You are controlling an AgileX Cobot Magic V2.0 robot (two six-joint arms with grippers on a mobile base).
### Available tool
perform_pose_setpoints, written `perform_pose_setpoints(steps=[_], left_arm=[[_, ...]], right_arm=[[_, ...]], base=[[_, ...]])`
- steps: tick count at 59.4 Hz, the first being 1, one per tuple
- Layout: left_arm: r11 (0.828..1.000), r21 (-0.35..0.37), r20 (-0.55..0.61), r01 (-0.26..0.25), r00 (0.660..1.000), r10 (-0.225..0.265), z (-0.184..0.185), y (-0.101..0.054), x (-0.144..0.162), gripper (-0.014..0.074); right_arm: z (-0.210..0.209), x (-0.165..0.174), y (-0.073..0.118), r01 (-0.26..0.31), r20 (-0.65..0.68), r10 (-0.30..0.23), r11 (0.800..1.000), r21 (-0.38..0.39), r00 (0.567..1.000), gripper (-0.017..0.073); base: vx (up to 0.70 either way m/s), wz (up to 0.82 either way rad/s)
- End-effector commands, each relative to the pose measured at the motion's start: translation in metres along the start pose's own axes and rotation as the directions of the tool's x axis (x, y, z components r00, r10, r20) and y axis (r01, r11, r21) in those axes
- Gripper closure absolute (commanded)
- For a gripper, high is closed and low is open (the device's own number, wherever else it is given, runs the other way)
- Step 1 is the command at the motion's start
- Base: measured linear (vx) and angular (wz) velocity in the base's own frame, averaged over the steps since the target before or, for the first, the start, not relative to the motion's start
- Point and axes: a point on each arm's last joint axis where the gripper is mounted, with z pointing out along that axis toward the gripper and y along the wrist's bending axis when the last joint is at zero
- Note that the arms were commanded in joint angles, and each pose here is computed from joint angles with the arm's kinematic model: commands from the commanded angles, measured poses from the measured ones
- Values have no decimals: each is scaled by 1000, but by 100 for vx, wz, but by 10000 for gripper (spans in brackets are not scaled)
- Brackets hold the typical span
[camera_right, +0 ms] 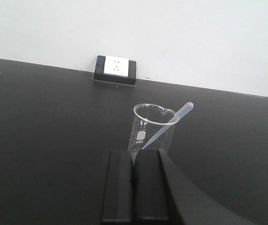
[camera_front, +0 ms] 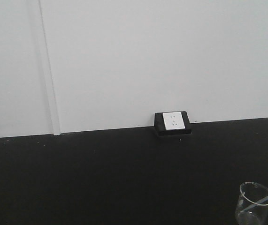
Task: Grab transparent chemical and place on left bench
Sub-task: 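Lower the right gripper over the glass beaker holding the pipette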
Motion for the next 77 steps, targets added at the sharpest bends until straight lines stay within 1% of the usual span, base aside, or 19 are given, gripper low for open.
perform_pose_setpoints(steps=[1,49,60,63,68,72,75,77], left_arm=[[1000,-2,81,9,997,-9,-1,0,-3,597],[1000,-2,81,9,997,-9,-1,0,-3,597],[1000,-2,81,9,997,-9,-1,0,-3,597],[1000,-2,81,9,997,-9,-1,0,-3,597],[1000,-2,81,9,997,-9,-1,0,-3,597],[1000,-2,81,9,997,-9,-1,0,-3,597],[1000,-2,81,9,997,-9,-1,0,-3,597],[1000,-2,81,9,997,-9,-1,0,-3,597]], right_arm=[[-1,-6,0,17,83,-18,1000,8,996,566],[-1,-6,0,17,83,-18,1000,8,996,566],[-1,-7,0,17,100,-18,1000,9,995,566],[-1,-10,0,15,125,-16,1000,9,992,566],[-3,-18,0,-19,212,17,1000,3,977,566],[-6,-30,-1,-97,325,97,995,-18,941,566],[-10,-42,-3,-140,372,143,990,-34,917,564],[-12,-50,-5,-161,386,164,986,-40,908,564]], base=[[0,0],[0,0],[0,0],[0,0],[0,0],[0,0],[0,0],[0,0]])
